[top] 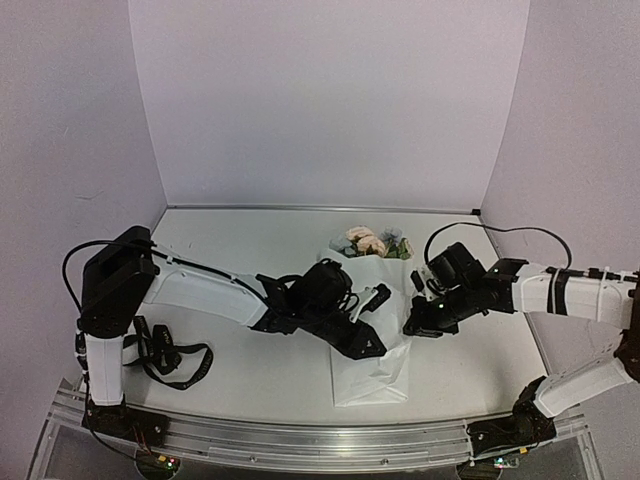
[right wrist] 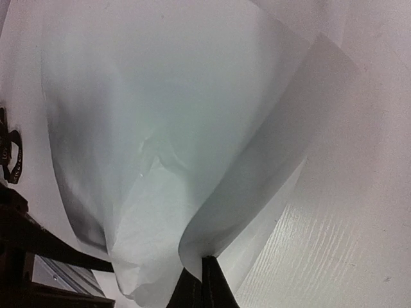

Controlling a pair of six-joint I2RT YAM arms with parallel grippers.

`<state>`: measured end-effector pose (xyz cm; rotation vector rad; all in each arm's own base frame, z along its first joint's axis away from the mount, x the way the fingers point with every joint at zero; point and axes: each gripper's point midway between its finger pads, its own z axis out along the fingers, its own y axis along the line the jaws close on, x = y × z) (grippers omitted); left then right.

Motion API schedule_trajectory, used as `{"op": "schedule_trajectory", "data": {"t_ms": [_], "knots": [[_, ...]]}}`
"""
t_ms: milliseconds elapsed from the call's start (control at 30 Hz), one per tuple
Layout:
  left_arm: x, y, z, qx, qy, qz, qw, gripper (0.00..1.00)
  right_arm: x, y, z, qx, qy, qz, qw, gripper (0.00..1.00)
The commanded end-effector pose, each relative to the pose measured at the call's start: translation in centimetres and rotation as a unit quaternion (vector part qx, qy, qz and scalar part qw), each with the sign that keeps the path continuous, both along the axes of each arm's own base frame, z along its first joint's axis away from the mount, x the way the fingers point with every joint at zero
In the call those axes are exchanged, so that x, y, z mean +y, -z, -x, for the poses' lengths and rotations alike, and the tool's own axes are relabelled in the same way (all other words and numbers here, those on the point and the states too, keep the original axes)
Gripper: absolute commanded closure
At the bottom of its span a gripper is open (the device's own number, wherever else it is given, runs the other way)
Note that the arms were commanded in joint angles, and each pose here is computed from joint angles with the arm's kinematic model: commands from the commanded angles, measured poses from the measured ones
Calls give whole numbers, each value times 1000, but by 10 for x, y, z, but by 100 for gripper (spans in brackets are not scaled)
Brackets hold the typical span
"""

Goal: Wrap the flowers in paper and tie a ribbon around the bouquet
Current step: Press the fold line of the folded bouquet.

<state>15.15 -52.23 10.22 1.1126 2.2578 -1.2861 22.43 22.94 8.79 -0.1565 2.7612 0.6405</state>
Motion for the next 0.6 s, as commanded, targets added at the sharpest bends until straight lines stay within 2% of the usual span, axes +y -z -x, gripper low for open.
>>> {"op": "schedule_trajectory", "data": {"t_ms": [0,100,167,267,467,567], "knots": [[-11,1,-4,-5,7,-3,1000,76,-4,-11,1,-15,-12,9,1000,97],[-14,9,-8,-5,-1,-9,1000,76,-7,-14,6,-5,-11,11,1000,87],[-17,13,-11,-4,-5,-11,1000,76,-8,-15,13,9,-12,8,1000,75],[-19,18,-14,-2,-11,-11,1000,77,-9,-17,22,26,-14,1,1000,62],[-19,24,-23,1,-23,-10,1000,76,-20,-9,26,32,-6,18,999,43],[-20,27,-29,4,-29,-10,1000,77,-18,-11,22,45,6,2,999,40]]}}
